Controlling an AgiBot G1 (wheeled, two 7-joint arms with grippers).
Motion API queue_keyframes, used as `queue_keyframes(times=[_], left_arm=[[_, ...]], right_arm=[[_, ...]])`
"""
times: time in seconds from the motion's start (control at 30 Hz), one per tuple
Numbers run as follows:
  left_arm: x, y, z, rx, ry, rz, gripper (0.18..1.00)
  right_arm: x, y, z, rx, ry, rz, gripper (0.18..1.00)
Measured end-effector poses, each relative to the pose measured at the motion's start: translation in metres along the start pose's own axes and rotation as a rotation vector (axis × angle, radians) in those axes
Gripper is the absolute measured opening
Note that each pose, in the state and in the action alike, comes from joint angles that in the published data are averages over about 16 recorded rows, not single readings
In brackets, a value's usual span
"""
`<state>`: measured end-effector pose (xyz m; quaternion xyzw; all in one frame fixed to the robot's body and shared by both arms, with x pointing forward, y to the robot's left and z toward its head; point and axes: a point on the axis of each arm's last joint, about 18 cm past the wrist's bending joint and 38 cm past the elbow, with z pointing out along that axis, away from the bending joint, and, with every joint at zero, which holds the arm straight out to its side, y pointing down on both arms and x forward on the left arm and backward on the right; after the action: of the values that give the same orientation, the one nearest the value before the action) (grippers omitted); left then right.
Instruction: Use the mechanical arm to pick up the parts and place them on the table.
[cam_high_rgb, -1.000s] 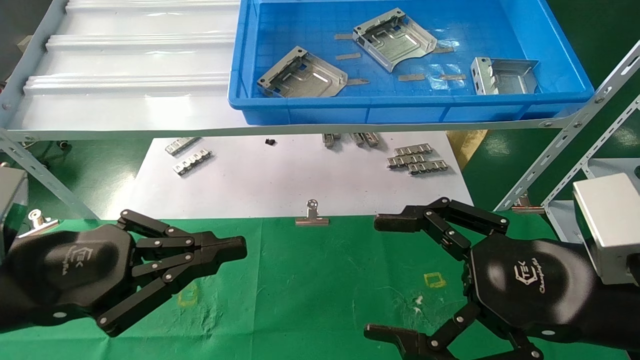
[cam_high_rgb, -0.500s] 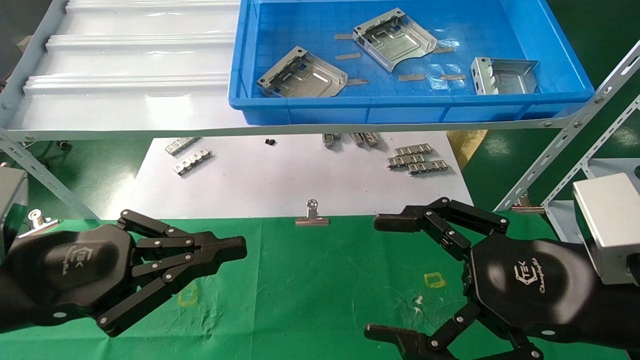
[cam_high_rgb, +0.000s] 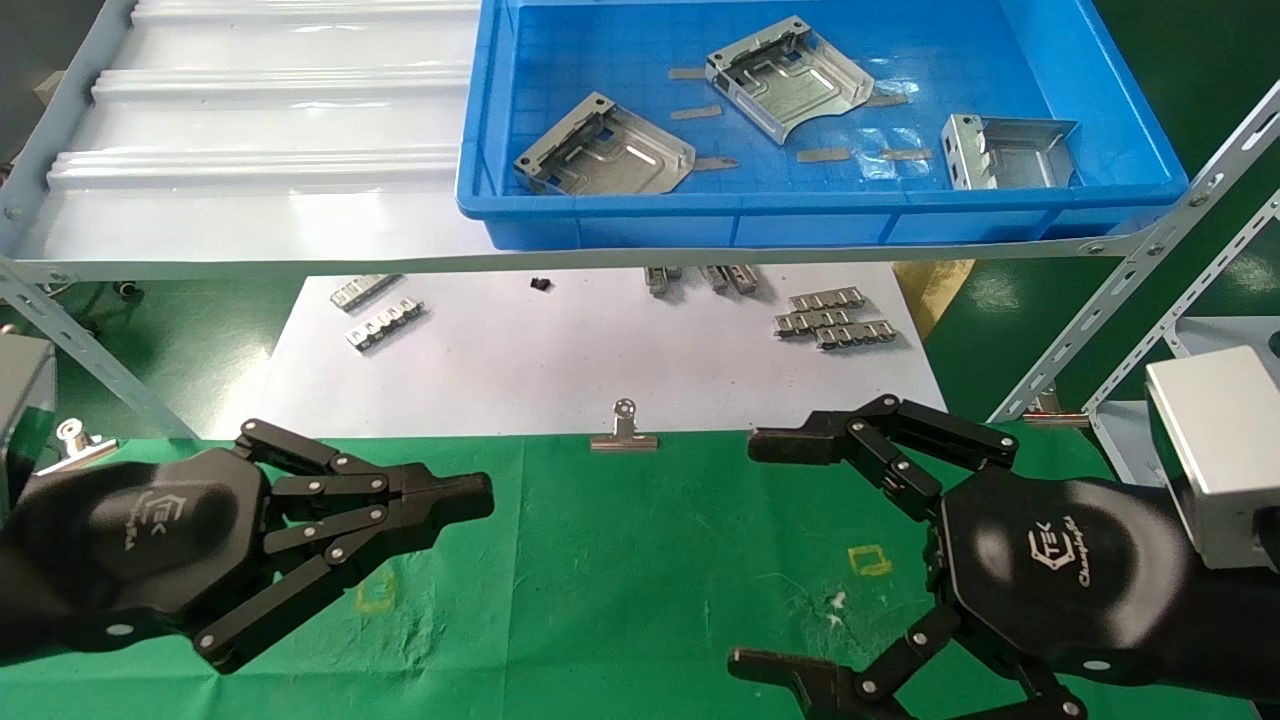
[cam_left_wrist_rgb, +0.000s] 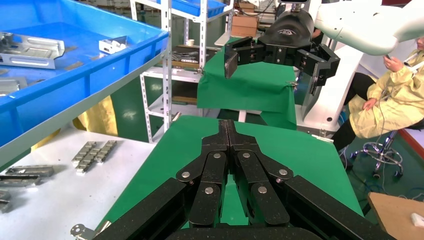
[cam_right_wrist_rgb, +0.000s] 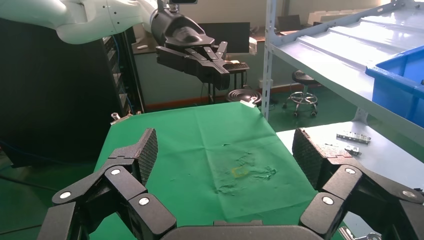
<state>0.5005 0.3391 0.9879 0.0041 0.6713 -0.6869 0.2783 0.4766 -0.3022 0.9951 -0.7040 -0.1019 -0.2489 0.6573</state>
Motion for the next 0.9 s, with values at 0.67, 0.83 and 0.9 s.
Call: queue_keyframes(times=[0.67,0.83,0.9], left_arm=[[0.000,0.000,0.000,0.000,0.000,0.000,0.190],[0.000,0.000,0.000,0.000,0.000,0.000,0.190],[0.000,0.000,0.000,0.000,0.000,0.000,0.190]], right_arm=[[0.149,-0.086,0.062,-0.024,0.296,-0.053,1.001],[0.204,-0.093,0.086,-0.070,0.427,0.000,1.001],[0.221,-0.092,0.094,-0.100,0.475,0.021,1.001]])
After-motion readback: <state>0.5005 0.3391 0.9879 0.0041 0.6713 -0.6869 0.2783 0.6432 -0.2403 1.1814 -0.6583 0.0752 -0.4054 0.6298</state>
